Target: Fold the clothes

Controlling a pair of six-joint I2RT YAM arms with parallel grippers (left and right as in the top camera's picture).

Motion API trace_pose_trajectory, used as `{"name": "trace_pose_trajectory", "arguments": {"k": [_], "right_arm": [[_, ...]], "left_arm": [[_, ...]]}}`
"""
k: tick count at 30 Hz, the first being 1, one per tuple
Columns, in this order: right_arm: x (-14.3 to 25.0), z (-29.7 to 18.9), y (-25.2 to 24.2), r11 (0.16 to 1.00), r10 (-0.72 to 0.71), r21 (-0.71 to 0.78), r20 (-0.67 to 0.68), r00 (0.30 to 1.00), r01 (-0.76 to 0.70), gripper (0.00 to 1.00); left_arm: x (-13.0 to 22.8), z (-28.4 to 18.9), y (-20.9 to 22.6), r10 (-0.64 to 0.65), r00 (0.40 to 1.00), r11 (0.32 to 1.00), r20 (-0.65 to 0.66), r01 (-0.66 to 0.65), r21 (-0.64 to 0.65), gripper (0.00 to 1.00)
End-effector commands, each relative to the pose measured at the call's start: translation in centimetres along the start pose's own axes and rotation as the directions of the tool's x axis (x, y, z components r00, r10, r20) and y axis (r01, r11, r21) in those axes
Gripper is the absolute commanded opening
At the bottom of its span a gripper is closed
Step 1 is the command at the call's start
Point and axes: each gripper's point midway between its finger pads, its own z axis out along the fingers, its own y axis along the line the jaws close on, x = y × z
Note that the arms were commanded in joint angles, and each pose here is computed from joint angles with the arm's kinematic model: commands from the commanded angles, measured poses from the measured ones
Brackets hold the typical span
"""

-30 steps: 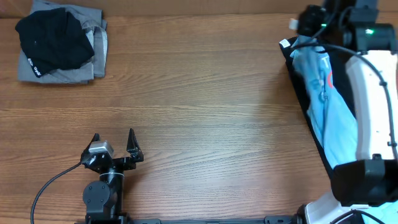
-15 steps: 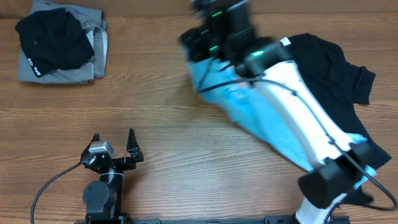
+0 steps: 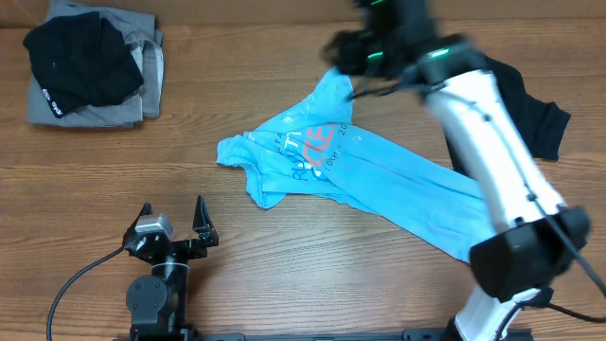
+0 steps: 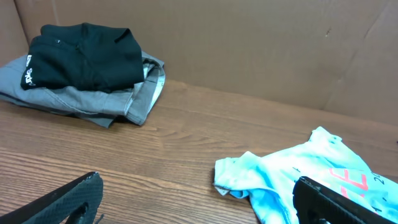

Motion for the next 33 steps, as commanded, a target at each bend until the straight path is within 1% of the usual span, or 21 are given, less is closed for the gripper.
{"name": "trace_pose_trajectory", "arguments": {"k": [1, 2, 3, 5, 7, 8, 9, 10, 13, 16, 17, 20, 21, 24, 28, 33], "right_arm": [[-1.9, -3.8, -5.7, 0.992, 0.047, 0.113, 0.056, 0.997, -0.053, 0.88], [-1.5, -4.1, -7.6, 0.986, 0.081, 0.141, 0.045, 0.996, -0.087, 0.92], [-1.2, -4.3, -9.3, 0.979, 0.112, 0.165, 0.037, 0.993, -0.116, 0.91], [-0.3, -4.5, -12.5, 0.96, 0.167, 0.223, 0.025, 0.986, -0.168, 0.81], [0.9, -4.3, -15.0, 0.944, 0.211, 0.26, 0.006, 0.977, -0.205, 0.77], [1.8, -4.0, -16.7, 0.928, 0.235, 0.297, -0.002, 0.972, -0.224, 0.72], [2.6, -3.6, -18.1, 0.913, 0.252, 0.332, -0.007, 0.968, -0.236, 0.63], [3.4, -3.3, -19.4, 0.898, 0.269, 0.364, -0.014, 0.963, -0.246, 0.57], [5.8, -2.2, -22.3, 0.868, 0.314, 0.416, -0.036, 0.949, -0.271, 0.52], [7.5, -1.4, -24.2, 0.85, 0.351, 0.436, -0.046, 0.935, -0.297, 0.4], [8.0, -1.1, -24.9, 0.844, 0.359, 0.442, -0.047, 0.932, -0.303, 0.35], [9.5, 0.0, -26.8, 0.826, 0.398, 0.462, -0.07, 0.915, -0.324, 0.13], [10.1, 0.6, -27.1, 0.822, 0.41, 0.466, -0.087, 0.908, -0.327, 0.1], [12.0, 2.1, -28.1, 0.812, 0.445, 0.48, -0.14, 0.885, -0.332, 0.08], [13.9, 3.8, -29.2, 0.8, 0.475, 0.498, -0.187, 0.86, -0.334, 0.04], [15.1, 4.8, -29.9, 0.792, 0.493, 0.511, -0.214, 0.843, -0.334, 0.04]], "left_arm": [[-0.1, 0.0, -0.2, 0.02, 1.0, 1.0, 0.007, -0.02, 0.012, 1.0], [-0.1, 0.0, -0.2, 0.02, 1.0, 1.0, 0.007, -0.02, 0.012, 1.0], [-0.1, 0.0, -0.2, 0.02, 1.0, 1.0, 0.007, -0.02, 0.012, 1.0], [-0.1, 0.0, -0.2, 0.02, 1.0, 1.0, 0.007, -0.02, 0.012, 1.0], [-0.1, 0.0, -0.2, 0.02, 1.0, 1.0, 0.007, -0.02, 0.012, 1.0], [-0.1, 0.0, -0.2, 0.02, 1.0, 1.0, 0.007, -0.02, 0.012, 1.0], [-0.1, 0.0, -0.2, 0.02, 1.0, 1.0, 0.007, -0.02, 0.012, 1.0], [-0.1, 0.0, -0.2, 0.02, 1.0, 1.0, 0.007, -0.02, 0.012, 1.0], [-0.1, 0.0, -0.2, 0.02, 1.0, 1.0, 0.007, -0.02, 0.012, 1.0], [-0.1, 0.0, -0.2, 0.02, 1.0, 1.0, 0.007, -0.02, 0.012, 1.0], [-0.1, 0.0, -0.2, 0.02, 1.0, 1.0, 0.007, -0.02, 0.012, 1.0], [-0.1, 0.0, -0.2, 0.02, 1.0, 1.0, 0.007, -0.02, 0.012, 1.0], [-0.1, 0.0, -0.2, 0.02, 1.0, 1.0, 0.007, -0.02, 0.012, 1.0], [-0.1, 0.0, -0.2, 0.02, 1.0, 1.0, 0.007, -0.02, 0.012, 1.0], [-0.1, 0.0, -0.2, 0.02, 1.0, 1.0, 0.007, -0.02, 0.012, 1.0], [-0.1, 0.0, -0.2, 0.02, 1.0, 1.0, 0.007, -0.02, 0.012, 1.0]]}}
